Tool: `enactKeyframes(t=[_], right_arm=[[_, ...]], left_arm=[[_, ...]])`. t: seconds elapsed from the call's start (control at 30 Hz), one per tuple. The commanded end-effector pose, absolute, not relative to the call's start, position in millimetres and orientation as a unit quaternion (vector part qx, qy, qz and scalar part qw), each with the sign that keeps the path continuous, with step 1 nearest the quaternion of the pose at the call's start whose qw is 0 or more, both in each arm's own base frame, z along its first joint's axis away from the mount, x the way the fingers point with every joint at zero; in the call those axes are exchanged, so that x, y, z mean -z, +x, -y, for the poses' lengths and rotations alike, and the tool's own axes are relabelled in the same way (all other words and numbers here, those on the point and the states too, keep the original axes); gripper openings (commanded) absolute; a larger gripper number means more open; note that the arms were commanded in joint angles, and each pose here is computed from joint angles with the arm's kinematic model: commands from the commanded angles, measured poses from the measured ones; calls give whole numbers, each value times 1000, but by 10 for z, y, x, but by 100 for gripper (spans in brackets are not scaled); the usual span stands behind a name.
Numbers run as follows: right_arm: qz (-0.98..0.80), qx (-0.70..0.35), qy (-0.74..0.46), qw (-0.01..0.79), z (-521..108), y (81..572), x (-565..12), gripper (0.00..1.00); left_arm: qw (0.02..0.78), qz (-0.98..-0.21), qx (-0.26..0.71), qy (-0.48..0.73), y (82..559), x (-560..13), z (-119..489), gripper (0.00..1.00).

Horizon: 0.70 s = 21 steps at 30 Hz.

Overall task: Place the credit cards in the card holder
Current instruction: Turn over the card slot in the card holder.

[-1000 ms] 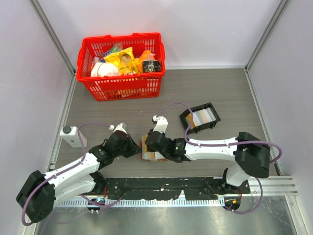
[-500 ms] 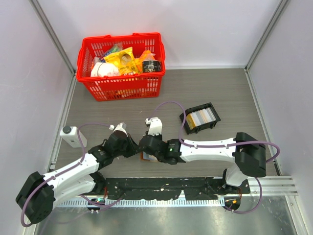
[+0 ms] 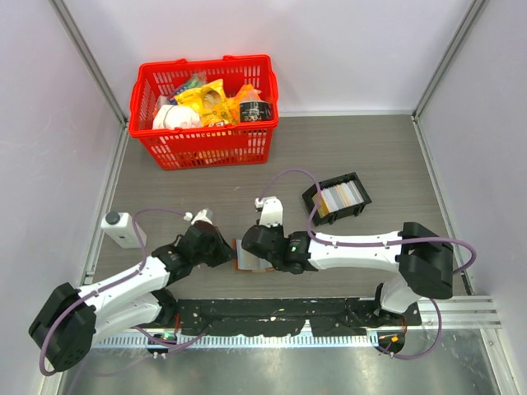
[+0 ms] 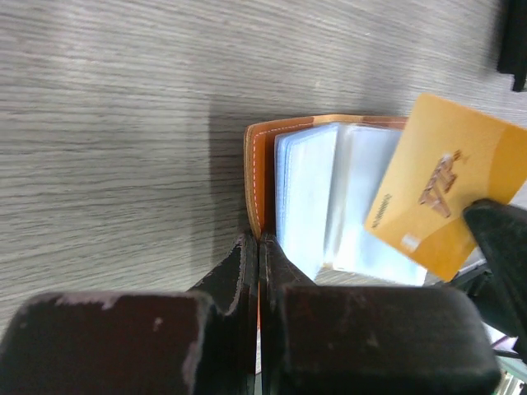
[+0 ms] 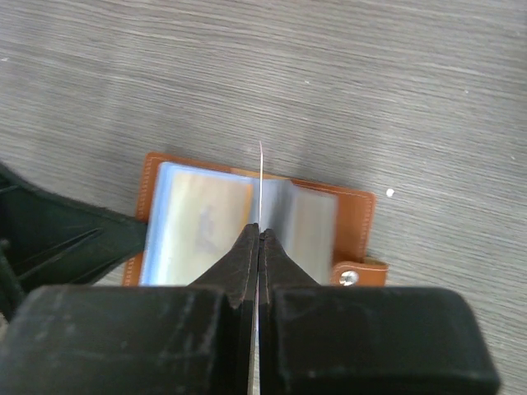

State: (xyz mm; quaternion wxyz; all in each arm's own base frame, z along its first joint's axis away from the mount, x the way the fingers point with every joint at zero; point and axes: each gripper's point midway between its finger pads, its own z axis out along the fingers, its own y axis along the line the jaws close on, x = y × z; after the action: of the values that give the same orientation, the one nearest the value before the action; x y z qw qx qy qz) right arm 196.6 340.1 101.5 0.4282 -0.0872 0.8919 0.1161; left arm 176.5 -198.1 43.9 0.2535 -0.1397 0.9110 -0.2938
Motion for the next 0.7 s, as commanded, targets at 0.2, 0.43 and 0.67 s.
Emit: enactKeyframes(t=[0.2,0.43,0.67], right_arm=[[-885,-213,-39,412,-3376,2005,-1215,1],[-887,-277,-30,368,-3443,1953,-1165,1],[-883,-341,15,322,-3452,1983,-970,1]], left_arm=[[254,-919,269,-139,1748,-239,1897,0],[249,-923,260,-138,1733,-166,1876,0],[247,-924,256,-142,1739,-114,1873,0]])
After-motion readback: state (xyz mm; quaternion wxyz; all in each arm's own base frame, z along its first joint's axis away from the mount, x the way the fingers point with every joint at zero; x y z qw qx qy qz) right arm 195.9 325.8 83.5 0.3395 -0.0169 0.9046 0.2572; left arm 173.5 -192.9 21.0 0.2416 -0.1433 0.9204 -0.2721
